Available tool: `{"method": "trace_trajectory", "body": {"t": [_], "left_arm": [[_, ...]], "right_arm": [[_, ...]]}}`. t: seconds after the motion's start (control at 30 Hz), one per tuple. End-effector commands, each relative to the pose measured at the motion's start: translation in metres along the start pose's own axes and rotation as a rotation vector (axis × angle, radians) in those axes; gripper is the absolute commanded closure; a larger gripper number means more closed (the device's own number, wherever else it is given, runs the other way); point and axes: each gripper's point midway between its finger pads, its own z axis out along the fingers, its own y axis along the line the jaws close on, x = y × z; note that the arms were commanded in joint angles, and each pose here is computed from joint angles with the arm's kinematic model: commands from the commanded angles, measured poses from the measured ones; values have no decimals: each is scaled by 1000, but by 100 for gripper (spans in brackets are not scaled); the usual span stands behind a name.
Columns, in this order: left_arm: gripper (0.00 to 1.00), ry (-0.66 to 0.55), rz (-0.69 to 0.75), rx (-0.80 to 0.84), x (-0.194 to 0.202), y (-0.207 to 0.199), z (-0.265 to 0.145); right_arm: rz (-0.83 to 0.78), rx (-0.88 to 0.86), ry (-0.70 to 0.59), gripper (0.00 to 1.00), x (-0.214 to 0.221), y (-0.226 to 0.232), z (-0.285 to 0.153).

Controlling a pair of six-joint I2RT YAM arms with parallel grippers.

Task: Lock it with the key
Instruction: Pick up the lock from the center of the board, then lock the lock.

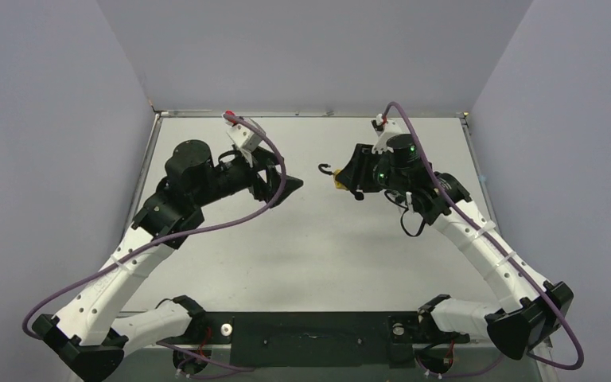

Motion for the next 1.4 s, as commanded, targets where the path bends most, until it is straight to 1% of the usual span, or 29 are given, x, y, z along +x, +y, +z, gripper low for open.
{"method": "trace_trajectory", "body": {"t": [0.0,0.2,0.37,0.63,0.9,1.1,1.27,1.37], "left_arm": [[25,-176,249,222,-38,-52,-6],[28,-158,320,326,-25,-78,-5],[28,-133,347,314,-19,-76,-4],[30,-112,339,334,-14,-78,-1],[40,-89,321,338,-5,-78,1],[52,-91,299,362,-4,-83,-1],[58,-74,284,377,2,-87,0],[63,-63,278,378,5,-88,0]], "right_arm": [[-55,-286,-47,100,-22,71,-49],[-82,-370,-56,100,-23,95,-76],[-107,-408,-51,100,-22,109,-87],[-134,-420,-53,100,-27,121,-94],[-145,-411,-64,100,-33,125,-100],[-149,-384,-67,100,-34,121,-97],[-145,-370,-72,100,-36,120,-95],[-145,-361,-79,100,-38,119,-94]]}}
